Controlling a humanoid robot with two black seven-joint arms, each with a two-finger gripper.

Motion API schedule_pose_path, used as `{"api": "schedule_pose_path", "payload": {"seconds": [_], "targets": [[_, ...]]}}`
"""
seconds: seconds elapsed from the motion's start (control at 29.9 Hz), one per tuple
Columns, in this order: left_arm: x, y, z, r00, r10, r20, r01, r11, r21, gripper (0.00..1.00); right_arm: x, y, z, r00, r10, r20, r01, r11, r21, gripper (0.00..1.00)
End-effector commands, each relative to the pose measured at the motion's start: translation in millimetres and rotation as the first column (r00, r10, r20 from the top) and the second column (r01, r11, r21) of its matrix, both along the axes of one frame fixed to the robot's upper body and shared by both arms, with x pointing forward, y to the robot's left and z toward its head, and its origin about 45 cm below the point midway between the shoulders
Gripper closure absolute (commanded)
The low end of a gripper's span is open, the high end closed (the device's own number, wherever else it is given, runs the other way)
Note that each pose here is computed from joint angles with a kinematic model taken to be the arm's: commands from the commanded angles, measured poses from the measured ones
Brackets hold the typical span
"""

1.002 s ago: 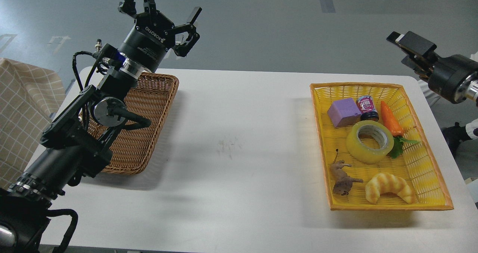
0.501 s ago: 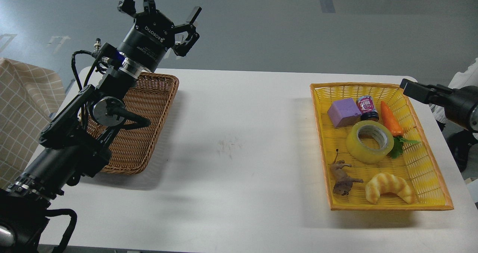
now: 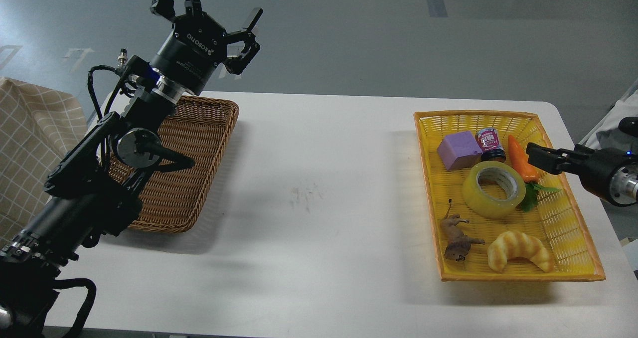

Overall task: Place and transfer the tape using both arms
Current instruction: 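Move the right gripper down into the yellow basket toward the tape roll, then close the right gripper on the tape roll's rim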

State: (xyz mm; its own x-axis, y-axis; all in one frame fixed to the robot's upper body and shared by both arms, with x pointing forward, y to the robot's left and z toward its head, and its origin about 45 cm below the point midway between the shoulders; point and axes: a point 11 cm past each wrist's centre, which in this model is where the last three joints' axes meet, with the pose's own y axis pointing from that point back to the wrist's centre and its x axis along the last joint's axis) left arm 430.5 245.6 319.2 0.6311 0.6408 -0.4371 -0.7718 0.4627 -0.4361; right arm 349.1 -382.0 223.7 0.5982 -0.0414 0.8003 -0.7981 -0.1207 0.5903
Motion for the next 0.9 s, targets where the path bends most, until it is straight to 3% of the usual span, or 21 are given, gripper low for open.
{"api": "schedule_pose_path", "payload": {"seconds": [0.0, 0.33, 0.87], "targets": [[0, 0, 0, 1.000, 0.000, -0.001, 0.000, 1.000, 0.001, 0.02, -1, 5, -10, 1.000, 0.007, -0.027, -0.007, 1.000, 0.001, 0.01], [0, -1, 0, 1.000, -0.002, -0.002, 0.002, 1.000, 0.000, 0.02, 11, 2, -27, 0.998, -0.040, -0.056, 0.042, 0.999, 0.028, 0.01], [0, 1, -1, 1.000, 0.001, -0.003, -0.001, 1.000, 0.004, 0.02, 25, 26, -33, 0.992, 0.066, -0.106, -0.074, 0.995, -0.067, 0.02]]}}
